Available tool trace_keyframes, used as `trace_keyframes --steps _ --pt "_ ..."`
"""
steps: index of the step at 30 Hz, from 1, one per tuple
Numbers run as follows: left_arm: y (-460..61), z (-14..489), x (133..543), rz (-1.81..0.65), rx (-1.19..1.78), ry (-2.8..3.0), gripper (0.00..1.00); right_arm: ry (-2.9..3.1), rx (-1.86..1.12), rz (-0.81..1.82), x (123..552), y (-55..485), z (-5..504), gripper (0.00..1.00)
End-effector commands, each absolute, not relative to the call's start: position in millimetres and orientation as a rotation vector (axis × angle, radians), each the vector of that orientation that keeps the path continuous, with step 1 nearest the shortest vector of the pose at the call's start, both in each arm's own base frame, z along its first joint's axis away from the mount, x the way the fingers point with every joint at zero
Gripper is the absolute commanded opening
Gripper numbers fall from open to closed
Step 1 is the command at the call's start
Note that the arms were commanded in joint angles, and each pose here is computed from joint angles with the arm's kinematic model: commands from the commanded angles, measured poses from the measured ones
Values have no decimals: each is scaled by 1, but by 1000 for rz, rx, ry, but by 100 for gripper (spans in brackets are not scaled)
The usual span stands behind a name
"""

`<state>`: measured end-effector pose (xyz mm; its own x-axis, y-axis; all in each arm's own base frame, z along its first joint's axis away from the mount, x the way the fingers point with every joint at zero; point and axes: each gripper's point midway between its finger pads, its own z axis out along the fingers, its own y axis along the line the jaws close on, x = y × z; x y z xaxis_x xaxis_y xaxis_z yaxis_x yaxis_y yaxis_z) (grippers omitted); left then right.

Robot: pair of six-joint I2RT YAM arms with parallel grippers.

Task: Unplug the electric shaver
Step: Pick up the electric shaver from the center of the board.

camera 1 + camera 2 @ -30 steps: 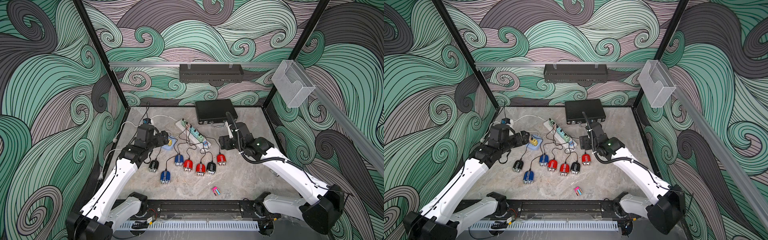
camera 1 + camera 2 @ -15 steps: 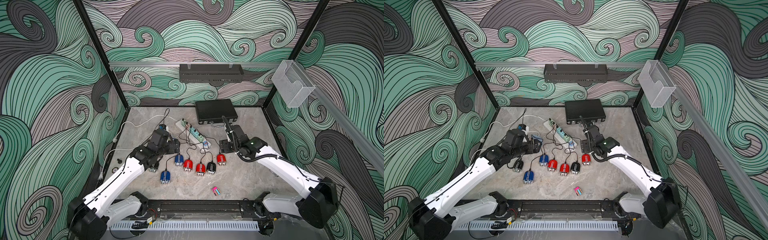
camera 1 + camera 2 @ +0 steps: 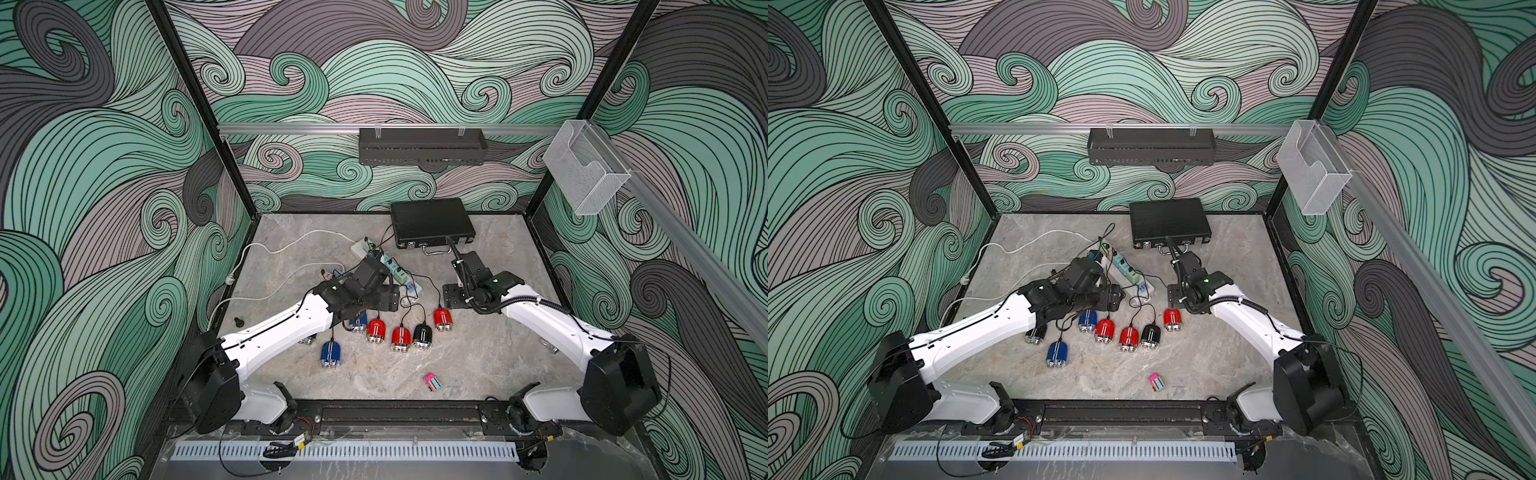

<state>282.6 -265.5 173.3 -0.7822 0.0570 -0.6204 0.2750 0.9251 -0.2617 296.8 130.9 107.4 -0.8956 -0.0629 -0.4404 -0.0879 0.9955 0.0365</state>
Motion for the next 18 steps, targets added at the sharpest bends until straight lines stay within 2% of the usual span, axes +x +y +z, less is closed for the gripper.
trace_keyframes --steps 1,18 --pt "-288 179 286 -473 256 2421 90 2722 -51 111 292 128 97 79" --pt "-399 142 264 -545 505 2542 88 2663 252 142 304 71 109 79"
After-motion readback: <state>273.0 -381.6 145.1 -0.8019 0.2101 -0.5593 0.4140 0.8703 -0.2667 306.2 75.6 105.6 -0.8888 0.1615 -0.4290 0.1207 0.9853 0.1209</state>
